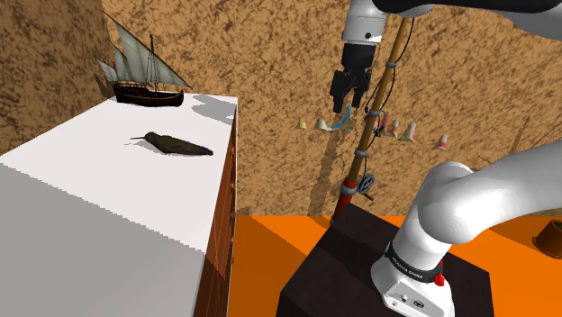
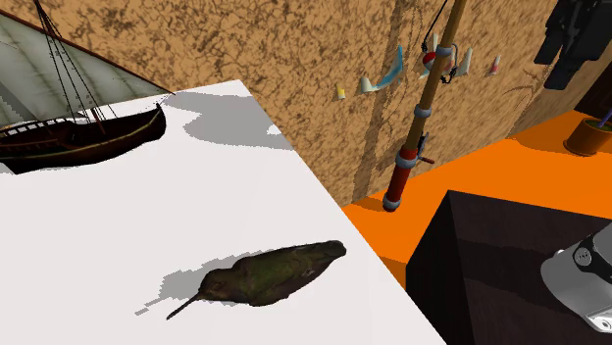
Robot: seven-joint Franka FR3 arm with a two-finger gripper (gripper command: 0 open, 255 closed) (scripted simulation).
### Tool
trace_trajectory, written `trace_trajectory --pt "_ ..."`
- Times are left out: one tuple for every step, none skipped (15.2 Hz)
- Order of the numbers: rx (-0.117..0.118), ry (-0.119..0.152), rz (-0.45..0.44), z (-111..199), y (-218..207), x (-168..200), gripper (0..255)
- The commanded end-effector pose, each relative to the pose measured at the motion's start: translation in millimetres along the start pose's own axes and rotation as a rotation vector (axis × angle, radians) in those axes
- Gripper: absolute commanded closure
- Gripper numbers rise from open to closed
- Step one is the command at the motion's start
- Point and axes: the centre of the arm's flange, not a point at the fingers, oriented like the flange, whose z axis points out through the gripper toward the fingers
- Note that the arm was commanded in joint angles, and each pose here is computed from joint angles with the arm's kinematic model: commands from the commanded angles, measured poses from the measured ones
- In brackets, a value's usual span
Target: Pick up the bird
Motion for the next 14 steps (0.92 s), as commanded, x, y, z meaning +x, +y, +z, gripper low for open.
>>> trace_trajectory --pt "0.0 0.0 0.0 0.0 0.0 0.0 0" --pt "0.002 0.005 -0.018 2.6 -7.8 9.2 0" --pt "0.004 0.01 -0.037 5.2 -15.9 18.4 0" --pt "0.006 0.015 -0.055 7.7 -24.1 27.3 0" --pt "0.008 0.02 -0.073 10.2 -32.4 36.2 0" --pt "0.01 0.026 -0.091 12.6 -40.9 44.9 0" --pt "0.012 0.031 -0.11 14.9 -49.6 53.4 0" --pt "0.014 0.036 -0.128 17.2 -58.5 61.9 0" --pt "0.015 0.041 -0.146 19.4 -67.5 70.1 0" --pt "0.017 0.046 -0.164 21.6 -76.6 78.2 0" --pt "0.019 0.051 -0.183 23.7 -85.9 86.2 0" --pt "0.021 0.056 -0.201 25.7 -95.4 93.9 0" --pt "0.023 0.061 -0.219 27.7 -105.0 101.6 0" --pt "0.025 0.066 -0.237 29.6 -114.7 109.0 0"
